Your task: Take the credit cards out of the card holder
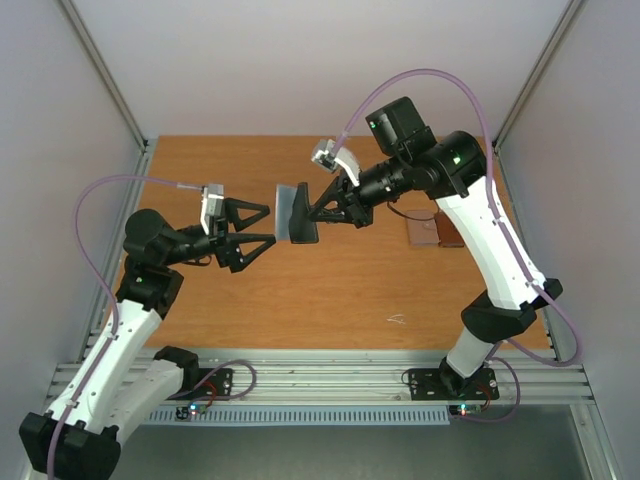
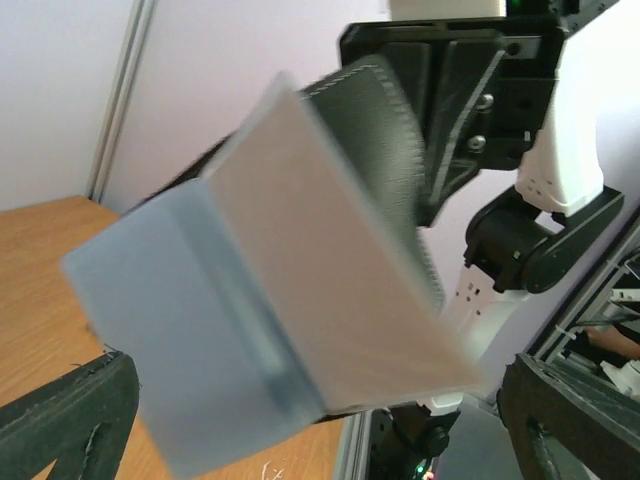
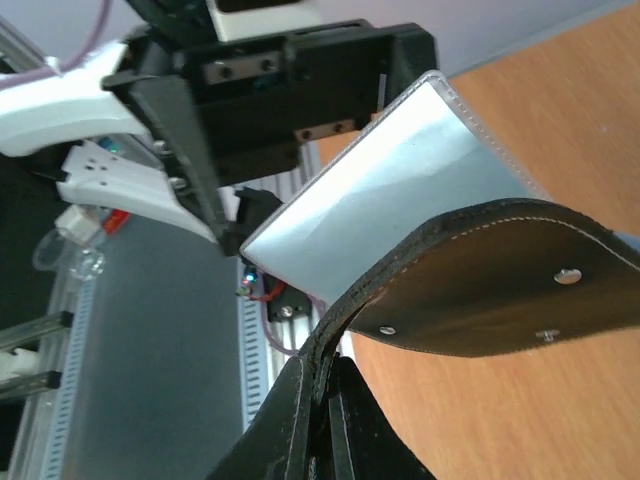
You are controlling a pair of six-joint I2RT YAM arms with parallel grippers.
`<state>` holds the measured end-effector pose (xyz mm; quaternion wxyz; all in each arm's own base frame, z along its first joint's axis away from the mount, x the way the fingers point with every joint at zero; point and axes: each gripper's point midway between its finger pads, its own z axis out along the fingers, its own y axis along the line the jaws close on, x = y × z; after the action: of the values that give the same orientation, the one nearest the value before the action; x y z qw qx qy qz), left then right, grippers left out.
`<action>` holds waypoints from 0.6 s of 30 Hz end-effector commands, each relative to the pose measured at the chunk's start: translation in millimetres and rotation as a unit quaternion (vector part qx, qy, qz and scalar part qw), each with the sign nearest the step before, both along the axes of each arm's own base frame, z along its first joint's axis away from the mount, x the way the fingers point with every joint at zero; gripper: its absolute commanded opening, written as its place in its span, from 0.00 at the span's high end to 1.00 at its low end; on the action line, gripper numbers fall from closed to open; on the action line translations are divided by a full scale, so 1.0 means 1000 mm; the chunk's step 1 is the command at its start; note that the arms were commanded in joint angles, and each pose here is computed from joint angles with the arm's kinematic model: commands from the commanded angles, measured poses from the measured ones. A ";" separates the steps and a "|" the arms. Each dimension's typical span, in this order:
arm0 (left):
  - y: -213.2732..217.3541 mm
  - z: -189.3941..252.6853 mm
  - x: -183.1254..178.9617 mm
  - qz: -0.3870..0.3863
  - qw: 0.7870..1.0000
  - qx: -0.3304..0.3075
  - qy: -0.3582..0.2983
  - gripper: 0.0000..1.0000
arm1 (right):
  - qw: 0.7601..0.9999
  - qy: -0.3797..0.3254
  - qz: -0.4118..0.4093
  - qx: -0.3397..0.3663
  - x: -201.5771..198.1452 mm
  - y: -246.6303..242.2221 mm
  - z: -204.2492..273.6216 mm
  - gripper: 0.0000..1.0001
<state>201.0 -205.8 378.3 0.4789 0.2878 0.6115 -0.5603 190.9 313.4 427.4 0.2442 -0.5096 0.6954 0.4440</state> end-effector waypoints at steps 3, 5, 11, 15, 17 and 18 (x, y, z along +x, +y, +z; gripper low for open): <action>-0.004 0.005 -0.010 -0.025 0.999 0.009 -0.026 0.01 | 0.997 -0.049 -0.030 -0.049 0.016 0.003 -0.013 0.99; -0.005 0.001 -0.009 -0.025 0.999 0.012 -0.020 0.01 | 0.997 -0.049 -0.024 -0.045 0.014 0.006 -0.011 0.99; -0.005 -0.012 0.006 0.006 1.000 0.020 0.014 0.08 | 0.998 -0.051 -0.011 -0.045 0.010 0.012 -0.013 0.99; -0.006 -0.015 0.010 0.016 0.999 0.020 0.020 0.52 | 0.998 -0.050 -0.005 -0.048 0.007 0.015 -0.015 0.99; -0.006 -0.015 0.012 0.021 0.999 0.018 0.022 0.77 | 0.998 -0.047 -0.004 -0.046 0.007 0.017 -0.015 0.99; -0.006 -0.016 0.014 0.027 0.999 0.018 0.023 0.89 | 0.998 -0.045 -0.004 -0.046 0.008 0.017 -0.016 0.99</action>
<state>209.9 -212.0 357.7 0.4565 0.2731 0.6423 -0.5517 199.9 326.9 402.6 0.2381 -0.5277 0.7193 0.3840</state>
